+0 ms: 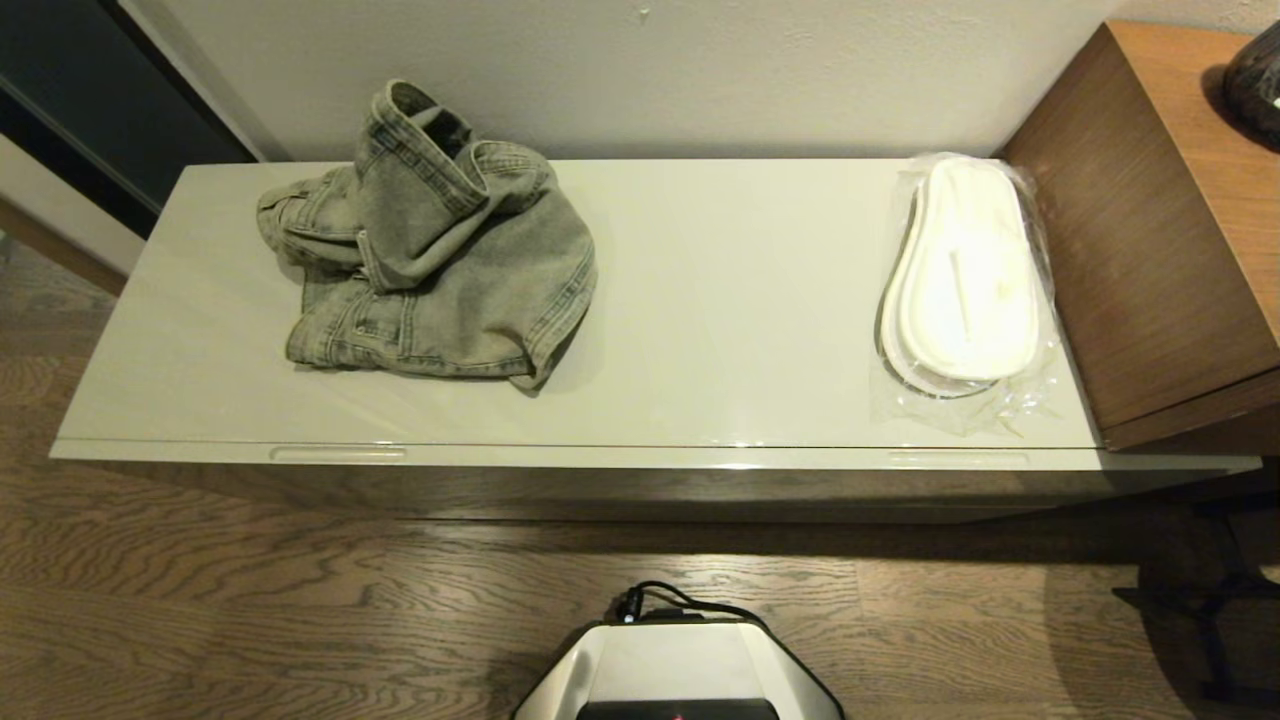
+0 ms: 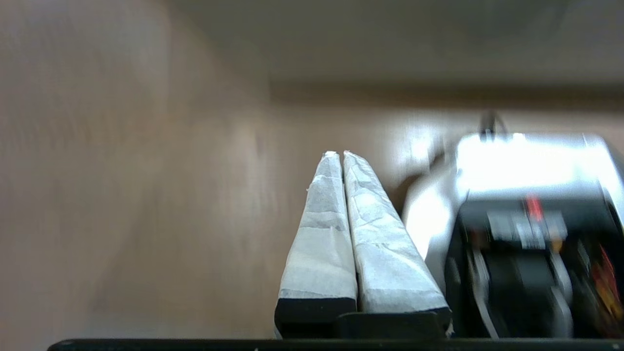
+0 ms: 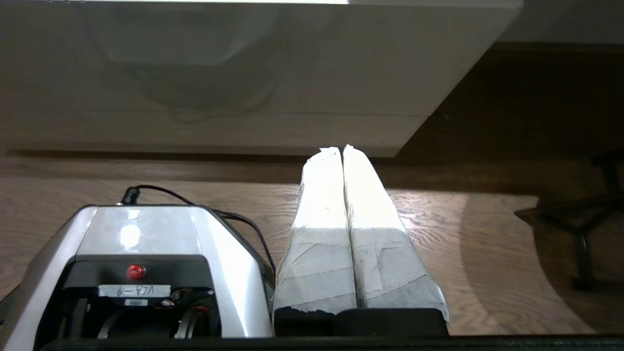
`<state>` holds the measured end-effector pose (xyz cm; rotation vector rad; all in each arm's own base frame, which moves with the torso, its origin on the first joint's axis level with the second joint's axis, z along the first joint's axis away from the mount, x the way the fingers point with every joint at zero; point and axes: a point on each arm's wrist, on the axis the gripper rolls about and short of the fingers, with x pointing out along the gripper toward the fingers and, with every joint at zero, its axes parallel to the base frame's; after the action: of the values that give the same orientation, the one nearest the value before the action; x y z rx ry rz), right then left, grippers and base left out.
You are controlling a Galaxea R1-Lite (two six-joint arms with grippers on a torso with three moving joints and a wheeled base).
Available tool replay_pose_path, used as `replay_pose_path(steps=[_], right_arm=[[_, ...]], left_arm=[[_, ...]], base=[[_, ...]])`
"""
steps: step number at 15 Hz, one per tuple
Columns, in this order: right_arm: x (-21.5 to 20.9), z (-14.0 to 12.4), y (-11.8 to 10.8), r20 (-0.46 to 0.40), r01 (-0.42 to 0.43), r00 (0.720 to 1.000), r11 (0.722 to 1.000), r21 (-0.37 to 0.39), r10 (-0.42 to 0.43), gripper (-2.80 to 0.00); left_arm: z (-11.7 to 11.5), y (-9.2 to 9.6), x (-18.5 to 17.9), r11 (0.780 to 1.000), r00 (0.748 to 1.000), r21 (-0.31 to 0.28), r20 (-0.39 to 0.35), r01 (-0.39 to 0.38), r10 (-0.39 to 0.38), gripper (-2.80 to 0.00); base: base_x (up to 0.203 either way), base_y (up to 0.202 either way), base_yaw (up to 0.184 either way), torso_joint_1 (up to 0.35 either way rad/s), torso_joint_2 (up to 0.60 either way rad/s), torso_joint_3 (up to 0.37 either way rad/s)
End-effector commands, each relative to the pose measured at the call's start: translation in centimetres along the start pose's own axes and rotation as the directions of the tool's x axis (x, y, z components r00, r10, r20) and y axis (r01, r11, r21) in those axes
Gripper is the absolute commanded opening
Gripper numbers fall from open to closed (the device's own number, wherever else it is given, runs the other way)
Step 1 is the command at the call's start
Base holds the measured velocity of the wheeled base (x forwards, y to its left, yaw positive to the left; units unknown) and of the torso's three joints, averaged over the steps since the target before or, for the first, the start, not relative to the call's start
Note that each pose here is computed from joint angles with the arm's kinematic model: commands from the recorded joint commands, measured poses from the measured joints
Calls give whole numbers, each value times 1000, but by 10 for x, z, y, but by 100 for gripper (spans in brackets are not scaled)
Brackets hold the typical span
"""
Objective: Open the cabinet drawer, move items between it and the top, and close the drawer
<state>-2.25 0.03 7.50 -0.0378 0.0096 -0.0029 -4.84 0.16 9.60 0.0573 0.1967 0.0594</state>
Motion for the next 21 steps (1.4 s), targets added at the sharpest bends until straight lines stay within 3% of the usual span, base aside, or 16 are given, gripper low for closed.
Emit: replay_pose_path(steps=[1, 3, 5, 6, 21], right_arm=[[0, 0, 0, -1, 0, 1000, 1000, 0, 0, -280], [0, 0, 0, -2, 0, 1000, 1000, 0, 0, -280], [0, 0, 0, -1, 0, 1000, 1000, 0, 0, -280], [0, 0, 0, -1, 0, 1000, 1000, 0, 0, -280], [0, 0, 0, 5, 3, 1000, 999, 32, -3, -280]], left_arm=[[-1, -2, 21, 1000, 974, 27, 228, 11, -17, -280], [-5, -3, 27, 998, 955, 47, 294, 32, -44, -280], [-16, -5, 29, 997, 980, 56, 188, 61, -71, -280], [-17, -5, 29, 997, 982, 52, 175, 65, -73, -280], [-17, -5, 29, 997, 982, 49, 175, 64, -72, -280]], base=[[0, 0, 0, 0, 0, 0], [0, 0, 0, 0, 0, 0], [0, 0, 0, 0, 0, 0], [0, 0, 0, 0, 0, 0], [0, 0, 0, 0, 0, 0]])
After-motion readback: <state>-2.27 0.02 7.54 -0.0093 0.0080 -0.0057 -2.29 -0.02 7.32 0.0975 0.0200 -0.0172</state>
